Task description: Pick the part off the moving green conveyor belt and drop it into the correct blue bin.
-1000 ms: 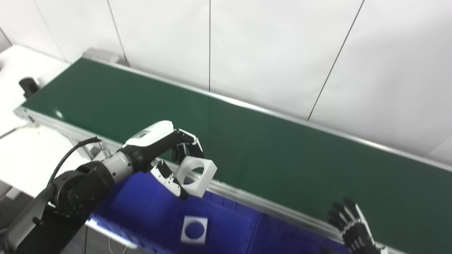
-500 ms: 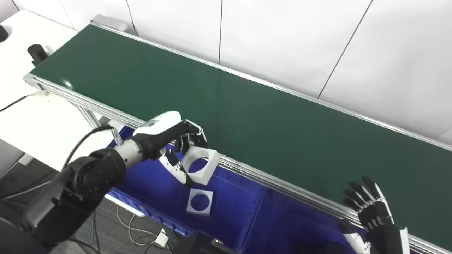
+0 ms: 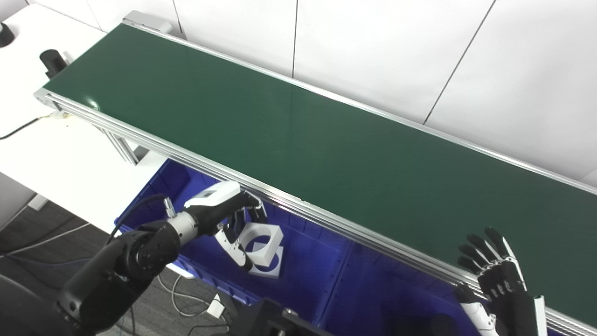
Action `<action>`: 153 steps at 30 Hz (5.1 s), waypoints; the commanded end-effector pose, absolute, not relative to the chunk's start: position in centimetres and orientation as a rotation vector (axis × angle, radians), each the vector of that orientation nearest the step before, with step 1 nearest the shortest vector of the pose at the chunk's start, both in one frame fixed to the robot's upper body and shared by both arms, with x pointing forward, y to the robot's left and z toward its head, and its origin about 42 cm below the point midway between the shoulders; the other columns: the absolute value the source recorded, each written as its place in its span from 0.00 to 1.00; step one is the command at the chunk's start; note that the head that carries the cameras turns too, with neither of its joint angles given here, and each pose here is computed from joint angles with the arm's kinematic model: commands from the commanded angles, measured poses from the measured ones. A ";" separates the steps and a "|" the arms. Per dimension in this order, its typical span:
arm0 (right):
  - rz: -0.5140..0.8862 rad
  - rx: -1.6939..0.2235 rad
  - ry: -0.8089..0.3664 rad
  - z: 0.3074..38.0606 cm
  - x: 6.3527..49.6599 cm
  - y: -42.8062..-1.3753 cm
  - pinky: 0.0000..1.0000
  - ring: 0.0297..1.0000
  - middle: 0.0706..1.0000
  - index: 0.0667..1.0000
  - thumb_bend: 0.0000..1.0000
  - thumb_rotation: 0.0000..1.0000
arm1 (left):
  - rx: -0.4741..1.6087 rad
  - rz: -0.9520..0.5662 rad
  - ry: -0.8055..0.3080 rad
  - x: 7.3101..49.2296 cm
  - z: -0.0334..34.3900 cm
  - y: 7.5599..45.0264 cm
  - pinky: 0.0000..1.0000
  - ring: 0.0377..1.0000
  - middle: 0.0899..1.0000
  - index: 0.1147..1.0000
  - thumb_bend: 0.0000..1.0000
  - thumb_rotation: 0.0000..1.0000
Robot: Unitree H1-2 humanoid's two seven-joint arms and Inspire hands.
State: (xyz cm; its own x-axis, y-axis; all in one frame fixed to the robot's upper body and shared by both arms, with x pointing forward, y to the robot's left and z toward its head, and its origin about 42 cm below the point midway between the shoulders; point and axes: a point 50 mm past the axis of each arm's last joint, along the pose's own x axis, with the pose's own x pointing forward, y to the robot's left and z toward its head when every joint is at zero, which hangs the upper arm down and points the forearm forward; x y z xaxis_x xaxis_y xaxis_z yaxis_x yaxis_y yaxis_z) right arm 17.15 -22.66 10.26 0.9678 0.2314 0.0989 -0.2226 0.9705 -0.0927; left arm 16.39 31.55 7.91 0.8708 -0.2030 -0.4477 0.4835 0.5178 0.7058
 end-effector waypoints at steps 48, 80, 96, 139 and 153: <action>0.244 -0.078 -0.154 11.1 17.2 -22.0 0.72 0.78 0.82 0.90 0.75 0.48 | 1.118 -0.404 0.351 17.7 8.3 31.4 0.75 0.86 0.90 0.88 0.94 0.00; 0.241 -0.084 -0.145 10.3 16.6 -20.8 0.71 0.77 0.81 0.88 0.74 0.45 | 0.553 -0.592 -0.009 17.2 21.9 26.2 0.65 0.71 0.73 0.71 0.94 0.21; 0.245 -0.068 -0.130 10.0 15.6 -19.1 0.72 0.77 0.81 0.88 0.75 0.44 | -0.023 -0.595 -0.051 20.4 13.4 20.3 0.72 0.77 0.79 0.76 0.96 0.23; 0.215 -0.063 -0.114 9.1 16.0 -12.9 0.73 0.79 0.83 0.89 0.80 0.46 | -0.112 -0.568 -0.047 22.1 8.1 24.0 0.78 0.78 0.78 0.75 0.96 0.17; 0.199 -0.078 -0.129 8.8 14.8 -13.4 0.73 0.78 0.82 0.88 0.77 0.47 | -0.156 -0.570 -0.036 20.4 7.4 23.3 0.78 0.77 0.76 0.73 0.97 0.15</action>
State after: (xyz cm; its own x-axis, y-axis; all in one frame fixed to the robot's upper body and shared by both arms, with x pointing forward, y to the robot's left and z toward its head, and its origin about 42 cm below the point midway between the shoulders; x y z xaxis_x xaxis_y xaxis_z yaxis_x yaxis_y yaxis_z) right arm 14.73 -13.84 7.45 0.9790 0.2029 0.0194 -0.2000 0.9747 -0.0993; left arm 20.12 23.54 6.60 0.8452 -0.5343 0.0111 0.5303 0.8359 -0.1418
